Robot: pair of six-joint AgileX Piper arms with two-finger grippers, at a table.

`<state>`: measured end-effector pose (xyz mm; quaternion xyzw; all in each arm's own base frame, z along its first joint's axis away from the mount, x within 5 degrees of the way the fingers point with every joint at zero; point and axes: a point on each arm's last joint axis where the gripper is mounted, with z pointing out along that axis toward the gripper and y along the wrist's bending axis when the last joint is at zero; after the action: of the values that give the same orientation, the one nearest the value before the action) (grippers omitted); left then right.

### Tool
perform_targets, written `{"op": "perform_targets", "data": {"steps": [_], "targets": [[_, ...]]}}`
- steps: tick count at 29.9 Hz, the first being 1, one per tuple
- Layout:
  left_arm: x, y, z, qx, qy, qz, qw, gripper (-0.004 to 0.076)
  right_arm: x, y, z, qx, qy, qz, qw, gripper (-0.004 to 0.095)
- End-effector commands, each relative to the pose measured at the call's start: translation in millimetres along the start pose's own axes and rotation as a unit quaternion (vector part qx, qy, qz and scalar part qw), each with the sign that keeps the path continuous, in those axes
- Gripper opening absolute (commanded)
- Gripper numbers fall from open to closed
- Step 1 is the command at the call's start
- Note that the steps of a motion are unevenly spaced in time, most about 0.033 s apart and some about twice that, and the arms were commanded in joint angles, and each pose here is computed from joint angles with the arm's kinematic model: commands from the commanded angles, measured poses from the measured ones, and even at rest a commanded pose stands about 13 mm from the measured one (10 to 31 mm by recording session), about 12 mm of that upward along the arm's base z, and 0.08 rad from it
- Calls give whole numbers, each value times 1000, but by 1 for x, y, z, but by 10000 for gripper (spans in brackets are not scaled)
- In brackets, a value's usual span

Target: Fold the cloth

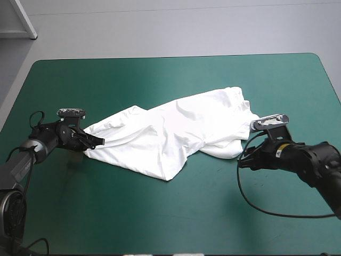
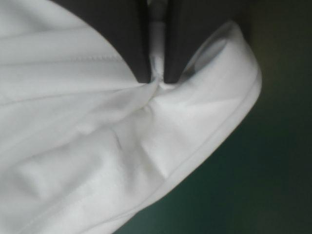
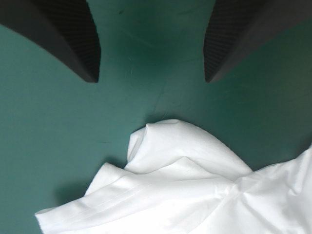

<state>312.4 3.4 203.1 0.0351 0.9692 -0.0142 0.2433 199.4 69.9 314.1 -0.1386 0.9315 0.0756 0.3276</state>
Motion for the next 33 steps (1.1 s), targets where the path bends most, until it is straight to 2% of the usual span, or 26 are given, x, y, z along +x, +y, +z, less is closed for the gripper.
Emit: {"op": "perform_targets", "data": {"steps": [1,9,15,20,23,28,29,33], "targets": [[-5,-2,-7,5,-12,-7,1000,21,-25,1,14,-6,-34,-4,999,576],[-5,-2,-7,5,-12,-7,1000,20,-44,0,76,-5,24,1,1000,576],[-5,-2,-7,5,-12,-7,1000,21,-36,-1,112,-4,76,5,997,576],[-5,-2,-7,5,-12,-5,1000,21,-32,-1,131,-4,95,8,995,573],[-5,-2,-7,5,-12,-5,1000,20,-30,-1,136,-7,100,14,995,462],[-5,-2,-7,5,-12,-5,1000,21,-35,0,137,-12,72,20,997,66],[-5,-2,-7,5,-12,-5,1000,21,-36,0,137,-13,67,21,997,11],[-8,-2,-11,5,-18,-4,1000,20,-38,0,135,-13,60,21,998,-17]]}}
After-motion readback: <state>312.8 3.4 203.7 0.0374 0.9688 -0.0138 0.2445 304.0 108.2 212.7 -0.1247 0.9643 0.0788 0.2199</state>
